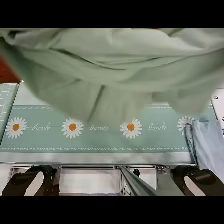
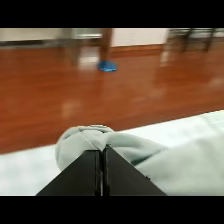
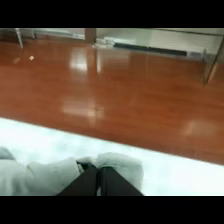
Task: Fold the shirts.
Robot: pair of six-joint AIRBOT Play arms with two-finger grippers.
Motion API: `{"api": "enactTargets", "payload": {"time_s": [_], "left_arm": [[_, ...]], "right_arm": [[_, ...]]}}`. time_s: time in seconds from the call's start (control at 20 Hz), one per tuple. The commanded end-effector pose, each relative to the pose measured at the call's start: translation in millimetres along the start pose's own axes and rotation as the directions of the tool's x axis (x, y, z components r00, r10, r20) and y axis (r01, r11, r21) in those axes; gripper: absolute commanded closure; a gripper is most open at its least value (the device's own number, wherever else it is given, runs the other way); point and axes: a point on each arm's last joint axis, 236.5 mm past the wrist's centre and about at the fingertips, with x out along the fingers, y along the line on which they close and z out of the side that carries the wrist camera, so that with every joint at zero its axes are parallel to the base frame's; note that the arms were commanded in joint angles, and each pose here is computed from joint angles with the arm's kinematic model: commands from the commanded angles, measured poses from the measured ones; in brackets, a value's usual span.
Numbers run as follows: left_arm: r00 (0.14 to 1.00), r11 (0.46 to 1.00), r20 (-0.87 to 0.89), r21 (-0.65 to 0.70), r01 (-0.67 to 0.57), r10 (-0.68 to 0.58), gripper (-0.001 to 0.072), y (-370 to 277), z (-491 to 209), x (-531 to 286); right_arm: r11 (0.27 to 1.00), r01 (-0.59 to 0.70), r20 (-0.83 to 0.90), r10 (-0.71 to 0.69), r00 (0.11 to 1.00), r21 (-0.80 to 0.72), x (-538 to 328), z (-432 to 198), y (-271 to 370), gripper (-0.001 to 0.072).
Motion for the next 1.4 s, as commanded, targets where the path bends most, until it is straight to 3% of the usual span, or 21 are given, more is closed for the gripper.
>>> {"api": "enactTargets", "payload": {"time_s": [0.0, 0.15, 0.25, 0.35, 0.45, 0.6, 0.75, 0.95, 1.1, 1.2, 1.25, 1.3, 1.35], "left_arm": [[0.970, 0.983, -0.160, 0.005, -0.184, 0.182, 0.0689, 24, -51, -42], [0.887, 0.969, -0.433, -0.101, -0.226, 0.162, 0.0688, 36, -148, -35], [0.799, 0.951, -0.589, -0.164, -0.262, 0.119, 0.0688, 47, -219, -23], [0.770, 0.930, -0.629, -0.209, -0.302, 0.109, 0.0688, 65, -266, 2], [0.808, 0.908, -0.574, -0.255, -0.333, 0.135, 0.0688, 88, -281, 36], [0.863, 0.870, -0.497, -0.382, -0.311, 0.090, 0.0688, 104, -277, 92], [0.903, 0.837, -0.426, -0.476, -0.271, 0.050, 0.0688, 115, -276, 150], [0.892, 0.829, -0.452, -0.500, -0.251, -0.002, 0.0688, 122, -285, 218], [0.898, 0.836, -0.440, -0.496, -0.233, -0.011, 0.0688, 127, -274, 246], [0.907, 0.842, -0.421, -0.495, -0.216, -0.015, 0.0685, 126, -262, 252], [0.907, 0.845, -0.420, -0.493, -0.209, -0.021, 0.0620, 124, -259, 251], [0.902, 0.846, -0.431, -0.493, -0.203, -0.035, 0.0353, 120, -260, 250], [0.899, 0.860, -0.438, -0.469, -0.200, -0.030, -0.0005, 121, -261, 249]], "right_arm": [[0.999, 0.020, -0.223, -0.010, 0.975, 0.044, -17, -72, -1, 0.0688], [0.992, -0.045, -0.464, 0.096, 0.881, 0.121, 14, -165, 19, 0.0688], [0.986, -0.010, -0.569, 0.105, 0.816, 0.168, 44, -224, 16, 0.0688], [0.984, 0.044, -0.584, 0.067, 0.809, 0.175, 86, -265, 3, 0.0688], [0.971, 0.168, -0.586, -0.038, 0.809, 0.169, 127, -286, -30, 0.0688], [0.939, 0.251, -0.613, -0.057, 0.788, 0.236, 185, -303, -61, 0.0687], [0.884, 0.227, -0.603, 0.075, 0.794, 0.408, 245, -305, -64, 0.0687], [0.805, 0.056, -0.456, 0.275, 0.846, 0.590, 324, -265, -42, 0.0688], [0.735, 0.099, -0.429, 0.275, 0.860, 0.671, 360, -256, -56, 0.0688], [0.731, 0.100, -0.429, 0.278, 0.859, 0.675, 369, -253, -61, 0.0687], [0.731, 0.101, -0.434, 0.283, 0.856, 0.675, 369, -253, -62, 0.0667], [0.729, 0.102, -0.435, 0.284, 0.854, 0.677, 368, -253, -64, 0.0419], [0.731, 0.103, -0.443, 0.289, 0.848, 0.674, 364, -253, -65, 0.0077]]}}
